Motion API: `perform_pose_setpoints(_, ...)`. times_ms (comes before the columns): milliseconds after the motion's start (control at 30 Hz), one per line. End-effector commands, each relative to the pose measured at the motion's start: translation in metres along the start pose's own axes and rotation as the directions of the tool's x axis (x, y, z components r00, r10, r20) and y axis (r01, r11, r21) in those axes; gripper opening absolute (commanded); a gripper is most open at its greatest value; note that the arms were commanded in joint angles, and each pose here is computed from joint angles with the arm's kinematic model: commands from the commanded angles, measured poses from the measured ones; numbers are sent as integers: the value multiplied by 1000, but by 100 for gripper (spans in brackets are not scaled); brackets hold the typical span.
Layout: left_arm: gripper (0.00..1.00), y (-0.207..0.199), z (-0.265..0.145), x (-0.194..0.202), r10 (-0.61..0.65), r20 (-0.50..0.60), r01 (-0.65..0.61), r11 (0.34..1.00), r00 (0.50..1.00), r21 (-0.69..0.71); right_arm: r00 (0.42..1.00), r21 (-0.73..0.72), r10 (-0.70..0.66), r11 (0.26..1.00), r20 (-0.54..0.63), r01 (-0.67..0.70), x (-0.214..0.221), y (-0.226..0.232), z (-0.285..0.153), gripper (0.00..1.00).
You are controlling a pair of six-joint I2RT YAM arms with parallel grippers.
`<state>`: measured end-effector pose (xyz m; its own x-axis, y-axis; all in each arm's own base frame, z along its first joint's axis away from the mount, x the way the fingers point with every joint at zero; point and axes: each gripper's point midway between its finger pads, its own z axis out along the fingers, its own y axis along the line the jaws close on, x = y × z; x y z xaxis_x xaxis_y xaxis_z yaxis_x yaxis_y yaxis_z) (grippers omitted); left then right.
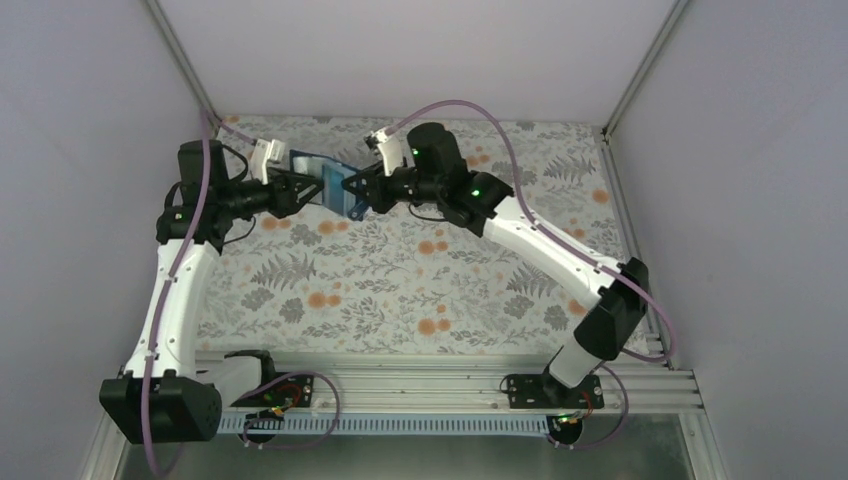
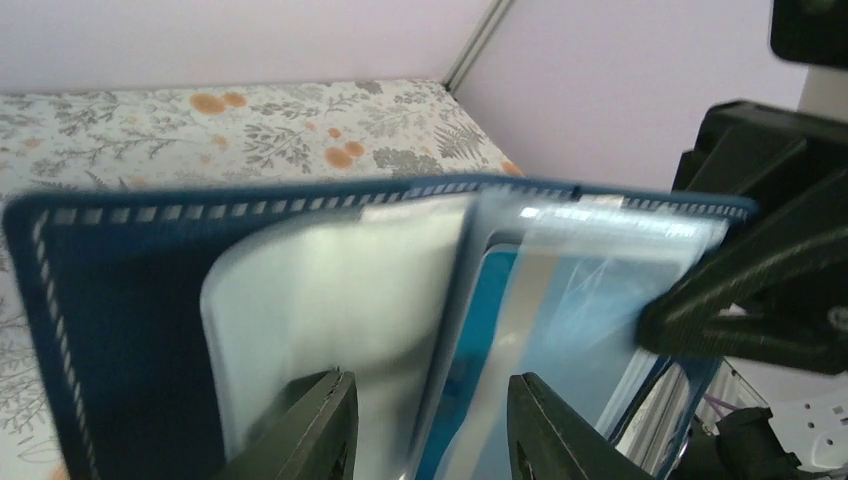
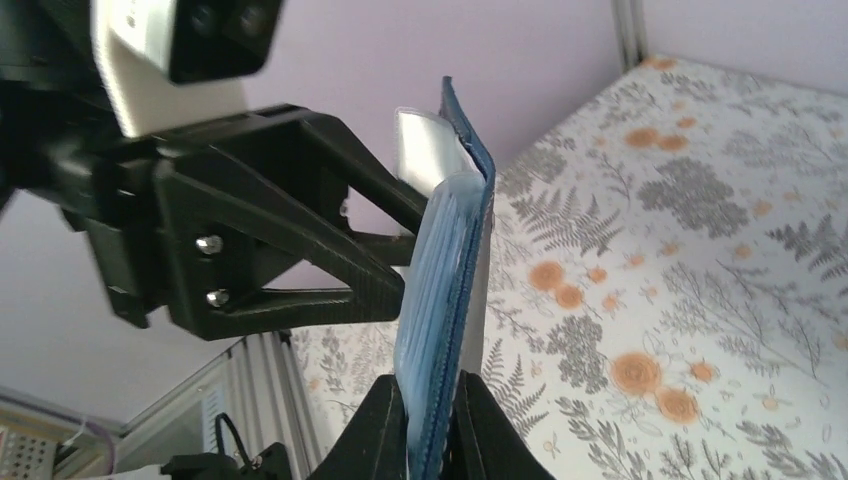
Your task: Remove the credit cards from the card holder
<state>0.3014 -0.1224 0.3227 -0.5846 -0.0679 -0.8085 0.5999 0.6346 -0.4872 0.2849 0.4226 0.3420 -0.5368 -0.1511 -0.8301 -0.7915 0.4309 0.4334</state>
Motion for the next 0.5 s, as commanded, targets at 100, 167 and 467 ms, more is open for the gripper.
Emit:
perform_pose_setpoints(100, 39, -24, -10, -1, 88, 10, -88, 994, 996, 69, 977, -241, -164, 951, 138, 194, -28, 46, -39, 4)
perform_pose_setpoints(167, 39, -37, -11, -1, 107, 11, -107, 985, 994, 135, 970, -271, -195, 935, 147, 229, -28, 54, -44, 4)
perform_pose_setpoints(467, 21, -84, -19, 4, 201, 14, -195, 928, 979, 318, 954, -319, -243, 903, 172, 288, -29, 63, -45, 4)
